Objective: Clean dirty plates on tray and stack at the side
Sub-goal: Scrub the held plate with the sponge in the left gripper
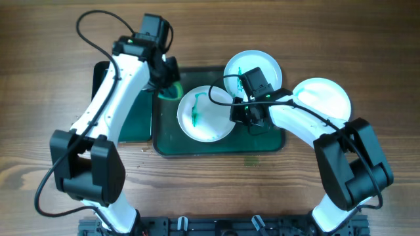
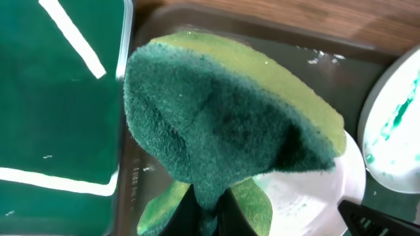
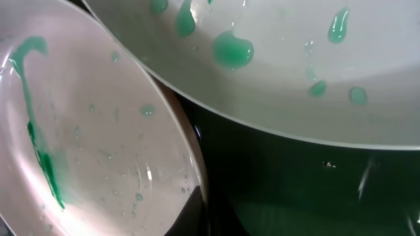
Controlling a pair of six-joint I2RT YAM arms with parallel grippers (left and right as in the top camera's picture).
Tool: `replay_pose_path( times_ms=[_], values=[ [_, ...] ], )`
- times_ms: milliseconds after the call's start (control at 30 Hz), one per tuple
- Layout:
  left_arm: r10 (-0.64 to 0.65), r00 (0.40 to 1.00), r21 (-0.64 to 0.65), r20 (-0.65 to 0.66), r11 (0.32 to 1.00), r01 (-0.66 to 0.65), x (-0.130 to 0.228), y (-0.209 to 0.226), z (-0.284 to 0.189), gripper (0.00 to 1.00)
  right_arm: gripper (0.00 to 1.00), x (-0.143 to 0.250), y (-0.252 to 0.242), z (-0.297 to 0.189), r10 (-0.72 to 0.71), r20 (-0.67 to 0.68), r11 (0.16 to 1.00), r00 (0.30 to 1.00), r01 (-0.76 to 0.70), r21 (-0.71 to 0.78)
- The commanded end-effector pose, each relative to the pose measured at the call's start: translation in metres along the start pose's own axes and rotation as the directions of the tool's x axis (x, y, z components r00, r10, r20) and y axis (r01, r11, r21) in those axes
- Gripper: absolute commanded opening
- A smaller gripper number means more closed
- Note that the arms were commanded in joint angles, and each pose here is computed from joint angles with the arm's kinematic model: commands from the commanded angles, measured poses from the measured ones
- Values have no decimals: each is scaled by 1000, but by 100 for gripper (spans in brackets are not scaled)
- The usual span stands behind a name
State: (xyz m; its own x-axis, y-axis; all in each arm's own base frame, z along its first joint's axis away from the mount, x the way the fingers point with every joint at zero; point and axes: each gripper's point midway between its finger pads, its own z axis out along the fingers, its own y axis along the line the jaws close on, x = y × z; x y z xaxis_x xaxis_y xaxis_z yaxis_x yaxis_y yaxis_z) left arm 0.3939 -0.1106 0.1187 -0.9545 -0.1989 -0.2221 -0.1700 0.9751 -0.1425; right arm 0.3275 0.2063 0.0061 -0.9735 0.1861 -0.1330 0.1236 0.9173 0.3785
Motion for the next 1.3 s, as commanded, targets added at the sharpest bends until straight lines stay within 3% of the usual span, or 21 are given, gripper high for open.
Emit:
replay_pose_path(
  times_ms=[0,200,400,533,733,933,1000,1067,1167,1267],
  values=[
    [33,998,39,-56,999,-31,18,-22,19,4,4,5,2,6,23,-31,1000,999,-24,-15],
    [106,979,0,-173,994,-107,48,-33,55,4,4,5,2,6,20,-31,1000,999,-21,-15],
    [283,911,4,-299,955,-295,75,-24,83,4,4,5,2,6,12,-31,1000,999,-13,-15],
    [426,844,136,-325,904,-405,97,-30,99,4,4,5,2,6,12,-30,1000,999,-12,-16],
    [482,820,360,-307,857,-369,127,-72,103,4,4,4,4,6,-6,-30,1000,1000,5,-27],
    [488,842,379,-228,842,-385,114,-88,107,4,4,4,4,6,-7,-30,1000,1000,6,-27],
    [366,912,253,-184,914,-316,85,-77,114,4,4,4,4,6,-6,-30,1000,1000,5,-27],
    [190,978,31,-91,982,-188,47,-49,118,4,4,4,4,6,-7,-30,1000,1000,6,-27],
    [29,997,-232,73,973,-12,12,-4,111,4,4,4,4,6,-8,-30,1000,1000,7,-27],
    [34,994,-346,100,938,3,9,18,104,4,4,5,3,6,-7,-33,1000,999,6,-25]
  ],
)
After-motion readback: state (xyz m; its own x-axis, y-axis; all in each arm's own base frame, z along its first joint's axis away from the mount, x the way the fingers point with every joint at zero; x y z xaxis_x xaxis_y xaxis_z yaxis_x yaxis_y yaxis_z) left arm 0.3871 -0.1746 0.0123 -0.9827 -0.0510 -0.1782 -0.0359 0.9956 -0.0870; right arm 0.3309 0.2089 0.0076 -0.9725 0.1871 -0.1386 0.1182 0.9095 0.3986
